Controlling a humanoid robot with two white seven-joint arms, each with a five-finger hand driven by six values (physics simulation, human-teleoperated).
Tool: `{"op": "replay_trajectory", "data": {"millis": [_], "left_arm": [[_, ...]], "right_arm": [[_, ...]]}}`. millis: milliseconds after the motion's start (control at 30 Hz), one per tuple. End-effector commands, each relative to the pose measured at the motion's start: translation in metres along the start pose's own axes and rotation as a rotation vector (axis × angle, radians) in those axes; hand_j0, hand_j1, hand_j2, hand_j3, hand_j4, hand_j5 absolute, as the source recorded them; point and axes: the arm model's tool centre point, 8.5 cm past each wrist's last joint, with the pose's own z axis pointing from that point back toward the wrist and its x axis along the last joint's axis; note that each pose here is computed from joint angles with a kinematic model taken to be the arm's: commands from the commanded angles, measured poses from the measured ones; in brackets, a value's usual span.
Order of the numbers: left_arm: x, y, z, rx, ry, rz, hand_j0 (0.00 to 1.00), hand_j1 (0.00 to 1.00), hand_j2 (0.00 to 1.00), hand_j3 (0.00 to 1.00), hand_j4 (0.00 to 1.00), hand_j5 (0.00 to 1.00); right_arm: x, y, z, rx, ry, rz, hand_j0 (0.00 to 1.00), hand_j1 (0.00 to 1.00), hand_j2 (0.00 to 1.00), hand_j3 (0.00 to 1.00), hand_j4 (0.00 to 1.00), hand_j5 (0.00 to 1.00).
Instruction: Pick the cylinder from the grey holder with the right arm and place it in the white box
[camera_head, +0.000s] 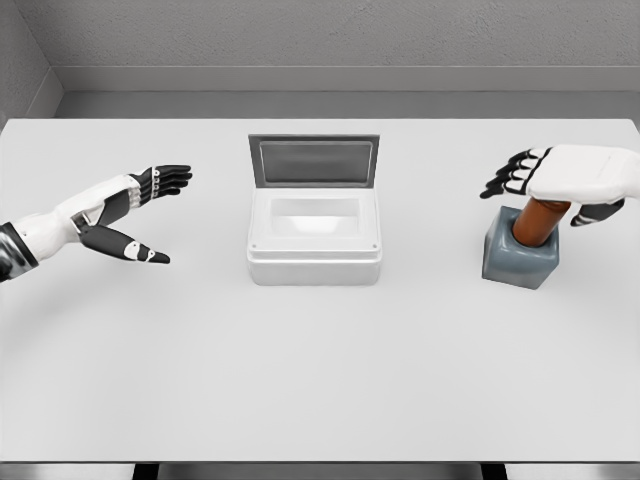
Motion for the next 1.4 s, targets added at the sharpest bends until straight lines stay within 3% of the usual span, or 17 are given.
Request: {"op": "replay_trajectory", "data": {"millis": [0,433,500,600,667,700,800,933,1100,1167,1367], "left_arm": [[0.000,0.000,-0.001,0.004,-0.003,0.009,1.00,1.00,1.00,1.00,1.00,1.00],[0.000,-0.003,-0.005,-0.005,-0.011,0.016,1.00,1.00,1.00,1.00,1.00,1.00],[0.002,-0.003,-0.003,-0.044,-0.014,0.011,1.00,1.00,1.00,1.00,1.00,1.00],[0.003,-0.003,-0.005,-0.058,-0.027,0.012,1.00,1.00,1.00,1.00,1.00,1.00],[0.002,-0.002,-0.005,-0.083,-0.006,0.021,1.00,1.00,1.00,1.00,1.00,1.00],[0.002,-0.002,-0.005,-0.083,-0.006,0.021,1.00,1.00,1.00,1.00,1.00,1.00],[0.002,-0.002,-0.005,-0.083,-0.006,0.021,1.00,1.00,1.00,1.00,1.00,1.00],[0.002,-0.002,-0.005,-0.083,-0.006,0.021,1.00,1.00,1.00,1.00,1.00,1.00],[0.002,-0.004,-0.006,-0.093,-0.008,0.020,1.00,1.00,1.00,1.00,1.00,1.00],[0.002,-0.007,-0.009,-0.104,-0.015,0.025,1.00,1.00,1.00,1.00,1.00,1.00],[0.003,-0.007,-0.009,-0.114,-0.016,0.026,1.00,1.00,1.00,1.00,1.00,1.00]], "right_arm": [[0.000,0.002,-0.001,0.006,0.002,-0.004,1.00,1.00,1.00,1.00,1.00,1.00],[-0.002,0.011,-0.004,0.029,0.013,-0.006,0.99,0.99,0.99,0.99,0.99,0.99],[-0.002,0.011,-0.004,0.029,0.013,-0.006,0.77,0.77,0.77,0.77,0.77,0.77],[-0.002,0.011,-0.004,0.028,0.012,-0.007,0.46,0.46,0.46,0.46,0.46,0.46],[-0.002,0.012,-0.005,0.032,0.010,-0.008,0.41,0.41,0.41,0.41,0.41,0.41],[-0.002,0.012,-0.005,0.032,0.010,-0.008,0.30,0.30,0.30,0.30,0.30,0.30],[-0.002,0.012,-0.005,0.034,0.010,-0.008,0.12,0.12,0.12,0.12,0.12,0.12],[-0.003,0.010,-0.003,0.028,0.014,-0.007,0.03,0.03,0.03,0.03,0.03,0.03],[-0.013,-0.015,0.012,-0.047,0.052,0.009,0.03,0.03,0.03,0.03,0.03,0.03],[-0.011,-0.033,0.006,-0.109,0.037,0.017,0.03,0.03,0.03,0.03,0.03,0.03],[0.011,-0.076,-0.027,-0.215,-0.051,0.065,0.03,0.03,0.03,0.03,0.03,0.03]]}}
